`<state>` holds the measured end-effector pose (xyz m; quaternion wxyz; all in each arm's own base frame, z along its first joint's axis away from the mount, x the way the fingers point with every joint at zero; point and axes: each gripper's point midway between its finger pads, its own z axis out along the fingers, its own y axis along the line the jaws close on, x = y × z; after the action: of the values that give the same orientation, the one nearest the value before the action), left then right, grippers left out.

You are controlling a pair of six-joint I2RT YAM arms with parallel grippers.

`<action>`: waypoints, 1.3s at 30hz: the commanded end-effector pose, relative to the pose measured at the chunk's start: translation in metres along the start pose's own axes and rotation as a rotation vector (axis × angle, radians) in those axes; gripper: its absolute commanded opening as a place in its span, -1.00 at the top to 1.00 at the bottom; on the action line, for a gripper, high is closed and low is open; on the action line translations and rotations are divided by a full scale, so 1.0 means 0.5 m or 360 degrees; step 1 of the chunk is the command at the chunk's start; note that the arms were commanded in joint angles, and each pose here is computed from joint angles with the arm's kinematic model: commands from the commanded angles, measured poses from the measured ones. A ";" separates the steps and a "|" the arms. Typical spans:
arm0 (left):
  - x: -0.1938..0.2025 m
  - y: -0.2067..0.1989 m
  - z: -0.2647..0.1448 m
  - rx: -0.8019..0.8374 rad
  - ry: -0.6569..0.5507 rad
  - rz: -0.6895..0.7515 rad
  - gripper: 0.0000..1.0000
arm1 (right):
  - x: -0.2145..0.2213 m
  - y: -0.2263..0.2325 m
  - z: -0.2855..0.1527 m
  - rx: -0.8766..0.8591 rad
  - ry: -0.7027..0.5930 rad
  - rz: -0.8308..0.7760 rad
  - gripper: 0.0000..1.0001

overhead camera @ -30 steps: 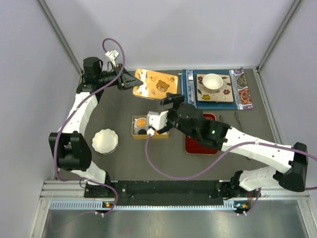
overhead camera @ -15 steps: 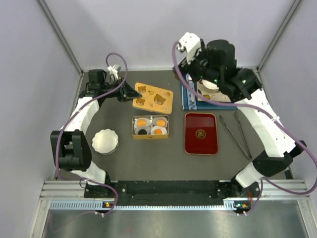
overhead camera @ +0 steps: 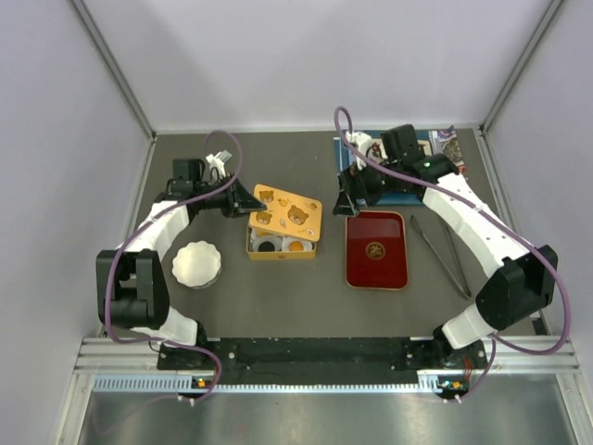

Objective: Pack the cookies

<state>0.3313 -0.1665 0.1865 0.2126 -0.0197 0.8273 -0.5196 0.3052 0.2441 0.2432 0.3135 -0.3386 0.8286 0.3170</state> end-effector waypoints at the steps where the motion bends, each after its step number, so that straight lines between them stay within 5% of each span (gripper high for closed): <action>1: -0.013 -0.010 0.002 0.0043 -0.0066 0.0123 1.00 | -0.017 0.033 0.009 -0.0146 -0.0200 -0.0022 -0.76; 20: -0.012 0.065 0.040 -0.0002 -0.0126 0.0041 1.00 | 0.052 -0.053 0.164 -0.0090 -0.0117 0.0217 -0.76; 39: 0.014 0.091 0.026 -0.0116 -0.0178 0.0078 1.00 | 0.112 -0.041 0.266 -0.0155 0.0056 0.0254 -0.75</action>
<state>0.3358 -0.1633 0.1324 0.2264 -0.0586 0.8331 -0.5012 0.3214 0.2970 0.1070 0.2376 -0.2820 0.8553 0.3640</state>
